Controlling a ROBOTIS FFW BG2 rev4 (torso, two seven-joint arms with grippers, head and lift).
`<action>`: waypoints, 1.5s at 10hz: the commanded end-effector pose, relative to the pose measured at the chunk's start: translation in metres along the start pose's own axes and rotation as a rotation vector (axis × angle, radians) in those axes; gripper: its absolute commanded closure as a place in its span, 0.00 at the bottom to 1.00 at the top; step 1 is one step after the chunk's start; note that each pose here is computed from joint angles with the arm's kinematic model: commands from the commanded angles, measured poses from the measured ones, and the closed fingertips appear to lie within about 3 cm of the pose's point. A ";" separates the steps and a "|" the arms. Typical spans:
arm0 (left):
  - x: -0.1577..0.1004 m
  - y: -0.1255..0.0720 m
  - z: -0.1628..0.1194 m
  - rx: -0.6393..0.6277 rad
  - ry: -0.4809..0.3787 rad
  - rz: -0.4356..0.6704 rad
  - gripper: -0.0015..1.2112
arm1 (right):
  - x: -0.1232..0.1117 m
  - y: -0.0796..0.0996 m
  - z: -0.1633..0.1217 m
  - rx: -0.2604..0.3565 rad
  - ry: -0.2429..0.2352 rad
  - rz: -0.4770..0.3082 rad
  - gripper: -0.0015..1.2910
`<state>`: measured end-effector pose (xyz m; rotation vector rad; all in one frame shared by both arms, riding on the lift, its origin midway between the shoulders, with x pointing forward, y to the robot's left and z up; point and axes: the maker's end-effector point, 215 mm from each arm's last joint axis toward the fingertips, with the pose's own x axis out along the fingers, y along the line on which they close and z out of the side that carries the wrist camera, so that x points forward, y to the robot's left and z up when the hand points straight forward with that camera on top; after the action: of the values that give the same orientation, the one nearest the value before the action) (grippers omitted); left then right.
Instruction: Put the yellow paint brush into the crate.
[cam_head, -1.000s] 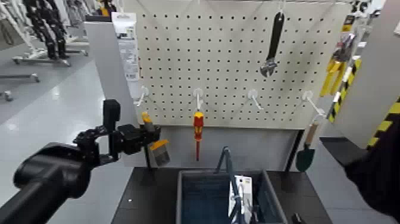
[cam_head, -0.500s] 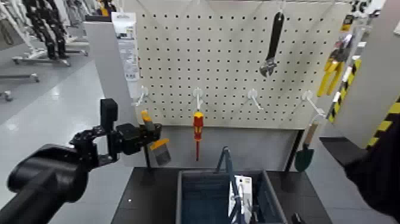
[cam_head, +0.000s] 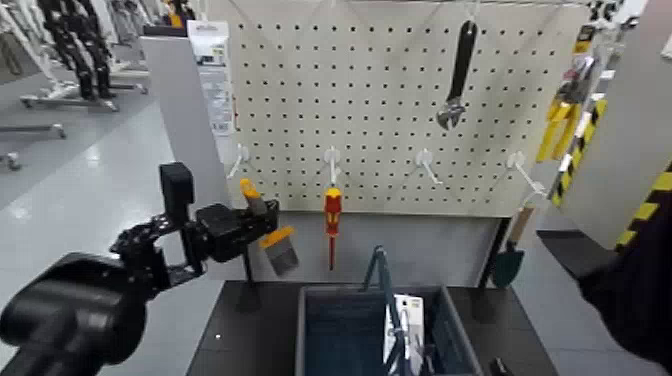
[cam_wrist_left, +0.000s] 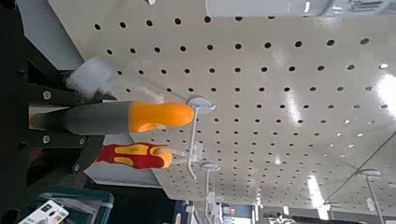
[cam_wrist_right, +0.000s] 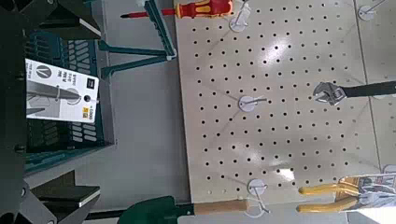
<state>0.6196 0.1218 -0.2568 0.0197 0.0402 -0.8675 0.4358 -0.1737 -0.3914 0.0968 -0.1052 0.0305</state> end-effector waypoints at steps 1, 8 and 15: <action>-0.003 -0.017 0.017 -0.006 -0.037 0.000 0.97 | 0.000 -0.001 -0.001 -0.001 0.001 0.000 0.10; 0.021 -0.075 0.033 -0.197 -0.139 -0.121 0.97 | 0.001 0.000 -0.001 0.003 -0.004 0.000 0.10; 0.038 -0.106 -0.025 -0.397 -0.120 -0.164 0.97 | 0.000 0.001 -0.001 0.007 -0.005 0.000 0.10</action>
<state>0.5631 0.0268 -0.2770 -0.4038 0.0883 -1.0100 0.4362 -0.1734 -0.3921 0.1032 -0.1096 0.0299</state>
